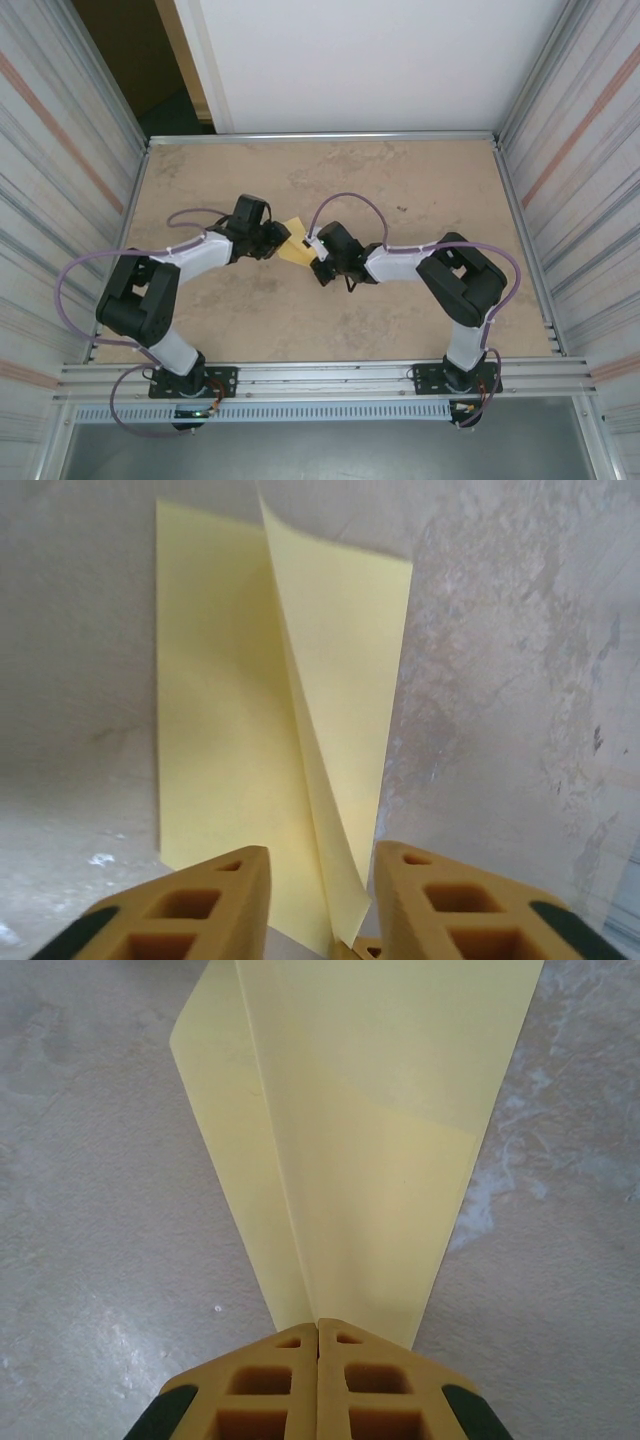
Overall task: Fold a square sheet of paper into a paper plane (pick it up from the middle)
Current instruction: Fourth fold the wing at the center of the table.
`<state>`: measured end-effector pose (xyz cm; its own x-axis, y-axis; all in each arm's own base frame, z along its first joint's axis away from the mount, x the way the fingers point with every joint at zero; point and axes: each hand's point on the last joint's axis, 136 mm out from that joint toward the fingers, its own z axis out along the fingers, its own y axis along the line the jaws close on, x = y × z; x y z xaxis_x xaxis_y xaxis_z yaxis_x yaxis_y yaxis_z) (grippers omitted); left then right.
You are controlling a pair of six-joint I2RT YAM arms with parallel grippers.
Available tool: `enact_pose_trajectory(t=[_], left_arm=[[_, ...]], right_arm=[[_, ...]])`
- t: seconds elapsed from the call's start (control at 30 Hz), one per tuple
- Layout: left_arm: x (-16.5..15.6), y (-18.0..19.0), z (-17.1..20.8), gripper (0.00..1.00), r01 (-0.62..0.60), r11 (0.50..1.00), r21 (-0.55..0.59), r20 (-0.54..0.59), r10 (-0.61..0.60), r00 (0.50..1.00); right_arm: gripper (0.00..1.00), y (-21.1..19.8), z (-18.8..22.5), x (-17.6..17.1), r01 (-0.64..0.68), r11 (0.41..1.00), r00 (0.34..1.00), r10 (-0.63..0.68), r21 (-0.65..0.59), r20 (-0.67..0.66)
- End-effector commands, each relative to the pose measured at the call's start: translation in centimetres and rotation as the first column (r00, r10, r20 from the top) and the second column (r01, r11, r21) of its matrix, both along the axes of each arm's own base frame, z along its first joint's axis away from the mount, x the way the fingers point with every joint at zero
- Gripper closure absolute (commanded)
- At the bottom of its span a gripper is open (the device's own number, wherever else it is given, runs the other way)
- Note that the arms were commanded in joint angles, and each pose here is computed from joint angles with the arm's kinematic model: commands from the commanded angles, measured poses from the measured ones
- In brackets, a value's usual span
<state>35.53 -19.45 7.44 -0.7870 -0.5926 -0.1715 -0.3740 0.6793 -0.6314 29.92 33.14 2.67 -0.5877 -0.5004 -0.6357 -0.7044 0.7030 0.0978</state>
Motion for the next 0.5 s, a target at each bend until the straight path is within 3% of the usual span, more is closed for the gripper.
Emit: enact_pose_trajectory(t=[0.0,0.17,0.47], left_arm=[[0.5,1.4,3.1,0.61,-0.011,1.0,0.011,0.095,0.01,0.995],[0.0,1.4,3.8,0.59,0.012,1.0,-0.011,0.167,-0.01,0.986],[-1.9,-1.1,0.7,0.65,0.147,0.983,-0.11,0.197,-0.123,0.973]], right_arm=[[1.0,0.6,1.2,-0.3,0.01,0.998,0.995,-0.003,0.069,-0.099],[1.0,1.1,1.5,-1.0,0.029,0.99,0.975,0.002,0.14,-0.22],[1.0,1.7,2.2,-1.3,0.092,0.965,0.926,0.008,0.246,-0.377]])
